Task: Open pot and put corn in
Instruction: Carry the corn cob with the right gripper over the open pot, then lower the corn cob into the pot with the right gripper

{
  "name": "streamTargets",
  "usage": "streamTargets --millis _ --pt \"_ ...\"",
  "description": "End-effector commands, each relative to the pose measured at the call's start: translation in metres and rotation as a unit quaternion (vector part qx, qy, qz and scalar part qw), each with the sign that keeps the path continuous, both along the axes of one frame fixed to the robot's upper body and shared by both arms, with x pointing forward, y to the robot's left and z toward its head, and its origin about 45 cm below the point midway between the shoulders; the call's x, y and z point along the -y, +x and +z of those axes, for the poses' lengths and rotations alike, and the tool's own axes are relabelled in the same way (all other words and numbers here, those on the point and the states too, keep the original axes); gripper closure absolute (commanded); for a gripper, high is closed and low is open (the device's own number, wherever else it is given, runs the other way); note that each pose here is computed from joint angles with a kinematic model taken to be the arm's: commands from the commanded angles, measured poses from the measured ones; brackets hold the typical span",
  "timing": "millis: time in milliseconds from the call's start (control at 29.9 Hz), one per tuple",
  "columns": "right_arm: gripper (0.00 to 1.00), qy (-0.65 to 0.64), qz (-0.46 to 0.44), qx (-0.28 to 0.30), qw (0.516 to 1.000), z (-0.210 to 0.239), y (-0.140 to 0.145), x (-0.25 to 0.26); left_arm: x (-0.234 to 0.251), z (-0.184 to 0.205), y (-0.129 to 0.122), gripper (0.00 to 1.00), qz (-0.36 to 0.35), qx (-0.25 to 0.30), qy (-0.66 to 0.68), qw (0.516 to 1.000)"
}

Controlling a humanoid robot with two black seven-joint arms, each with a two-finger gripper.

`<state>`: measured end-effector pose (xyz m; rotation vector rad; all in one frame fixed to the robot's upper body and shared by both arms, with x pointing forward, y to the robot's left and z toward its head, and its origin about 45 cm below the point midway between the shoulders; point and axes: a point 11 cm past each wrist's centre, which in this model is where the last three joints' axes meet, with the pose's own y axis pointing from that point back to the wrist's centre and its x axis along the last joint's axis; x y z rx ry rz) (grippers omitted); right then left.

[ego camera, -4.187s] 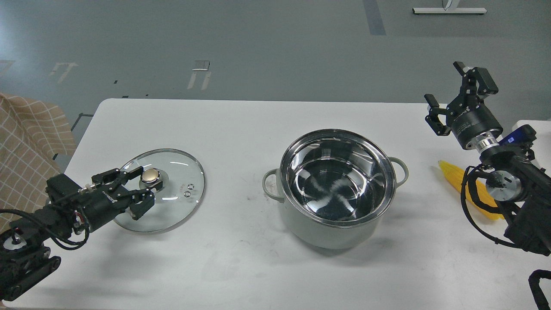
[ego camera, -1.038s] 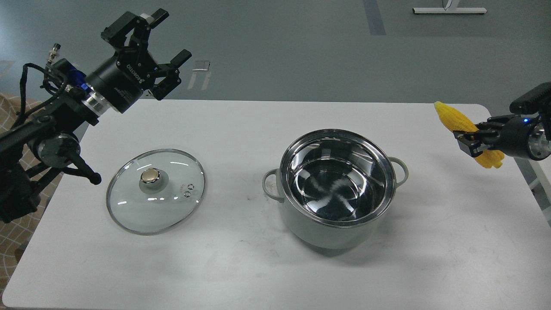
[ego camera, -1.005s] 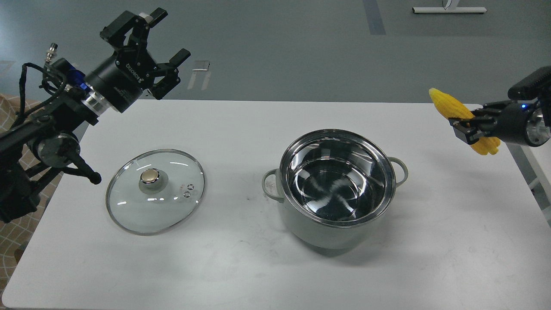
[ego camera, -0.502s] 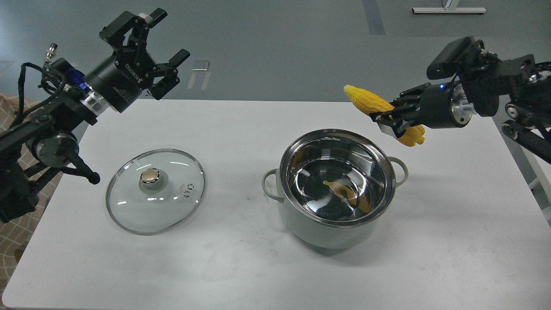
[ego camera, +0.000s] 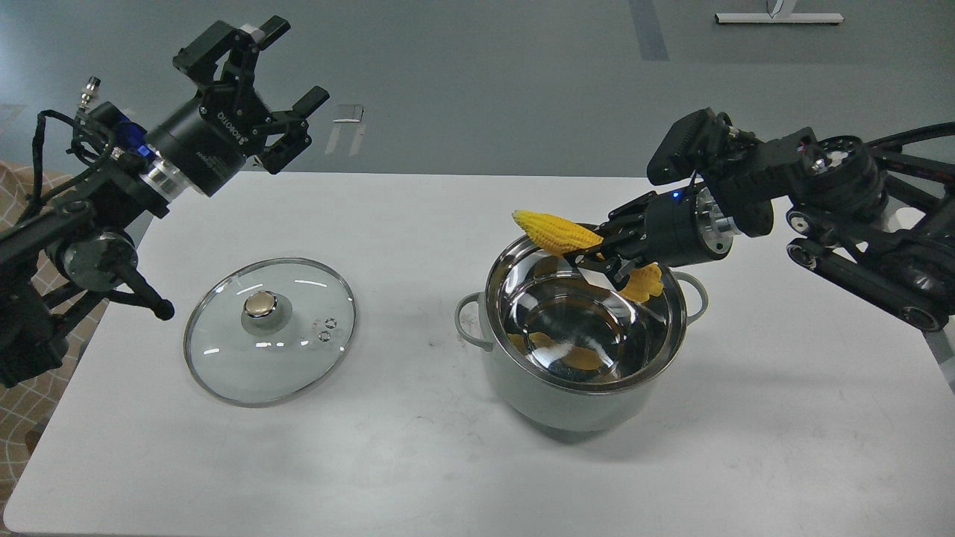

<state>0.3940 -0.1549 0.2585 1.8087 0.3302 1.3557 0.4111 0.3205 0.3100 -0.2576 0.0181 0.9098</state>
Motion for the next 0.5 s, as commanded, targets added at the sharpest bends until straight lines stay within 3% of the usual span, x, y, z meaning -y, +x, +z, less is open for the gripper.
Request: streamTargets --millis 0,301,469 --pt "0.94 -0.015 0.005 -0.009 1.000 -0.010 -0.004 0.001 0.000 0.000 0.000 0.09 0.000 0.000 0.000 1.000" --pt "0.89 -0.024 0.008 -0.015 1.000 -0.017 -0.008 0.003 0.000 0.001 0.000 0.09 0.001 0.001 -0.001 1.000" --pt "0.78 -0.025 0.007 -0.020 0.999 -0.021 -0.009 0.004 -0.003 0.004 0.001 0.09 0.005 0.005 -0.004 1.000"
